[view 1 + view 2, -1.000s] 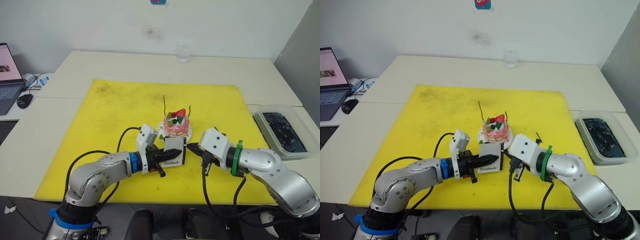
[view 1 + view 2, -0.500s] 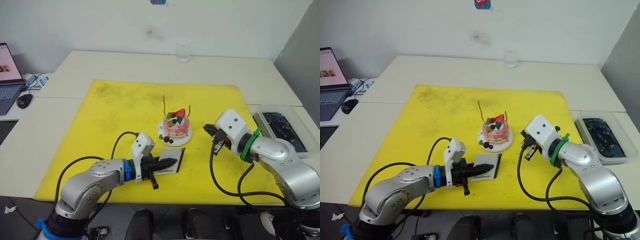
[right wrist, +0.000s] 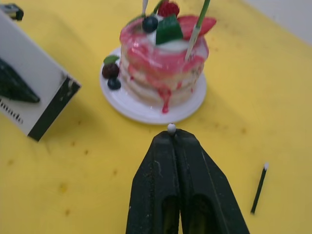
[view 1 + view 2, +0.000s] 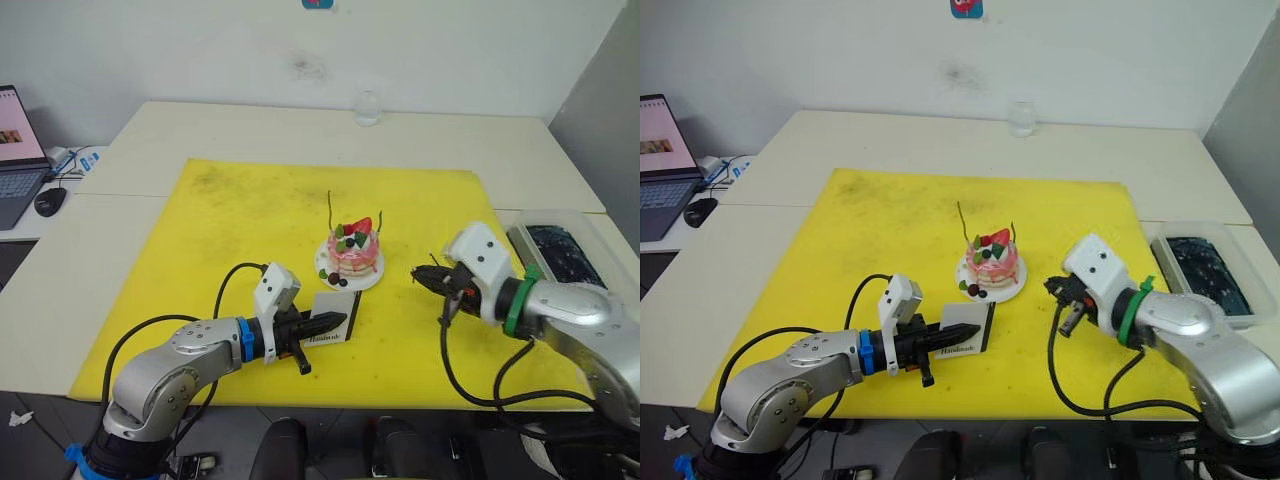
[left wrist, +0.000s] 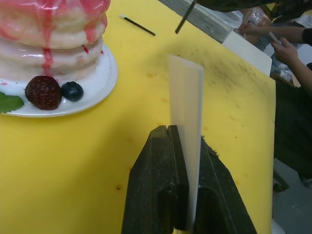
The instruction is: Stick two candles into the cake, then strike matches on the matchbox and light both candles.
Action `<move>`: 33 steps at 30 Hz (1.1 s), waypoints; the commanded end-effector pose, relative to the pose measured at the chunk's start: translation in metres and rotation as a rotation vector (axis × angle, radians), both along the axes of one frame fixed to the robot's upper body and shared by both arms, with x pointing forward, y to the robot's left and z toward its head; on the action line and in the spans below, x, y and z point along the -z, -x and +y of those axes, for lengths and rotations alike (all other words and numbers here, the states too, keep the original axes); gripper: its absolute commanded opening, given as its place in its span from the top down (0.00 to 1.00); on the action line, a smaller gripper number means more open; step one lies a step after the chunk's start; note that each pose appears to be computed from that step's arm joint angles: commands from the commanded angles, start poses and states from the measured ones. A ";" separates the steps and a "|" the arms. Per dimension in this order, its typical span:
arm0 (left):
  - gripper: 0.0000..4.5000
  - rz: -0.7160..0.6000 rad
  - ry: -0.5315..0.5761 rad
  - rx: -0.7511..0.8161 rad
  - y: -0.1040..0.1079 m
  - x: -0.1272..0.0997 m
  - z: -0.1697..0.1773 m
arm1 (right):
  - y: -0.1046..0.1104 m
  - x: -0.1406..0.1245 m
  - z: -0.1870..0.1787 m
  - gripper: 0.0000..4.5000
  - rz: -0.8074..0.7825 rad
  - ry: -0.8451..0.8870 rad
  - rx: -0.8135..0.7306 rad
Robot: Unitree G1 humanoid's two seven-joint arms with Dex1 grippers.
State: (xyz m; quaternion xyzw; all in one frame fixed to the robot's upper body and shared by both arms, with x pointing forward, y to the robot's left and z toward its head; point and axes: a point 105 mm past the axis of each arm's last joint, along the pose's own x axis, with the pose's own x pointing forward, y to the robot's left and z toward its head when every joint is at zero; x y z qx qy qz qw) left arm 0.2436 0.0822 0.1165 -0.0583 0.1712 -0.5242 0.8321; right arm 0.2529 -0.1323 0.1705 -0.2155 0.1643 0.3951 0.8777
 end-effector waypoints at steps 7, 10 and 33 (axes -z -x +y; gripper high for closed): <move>1.00 -0.021 0.036 0.089 0.007 -0.015 -0.009 | 0.014 0.025 0.006 0.98 0.117 -0.008 -0.032; 1.00 -0.019 0.037 0.088 0.008 -0.015 -0.009 | 0.010 0.033 0.009 0.98 0.099 -0.017 -0.013; 1.00 -0.003 0.026 0.010 0.002 -0.018 0.003 | 0.007 0.054 0.015 0.48 -0.216 -0.295 0.270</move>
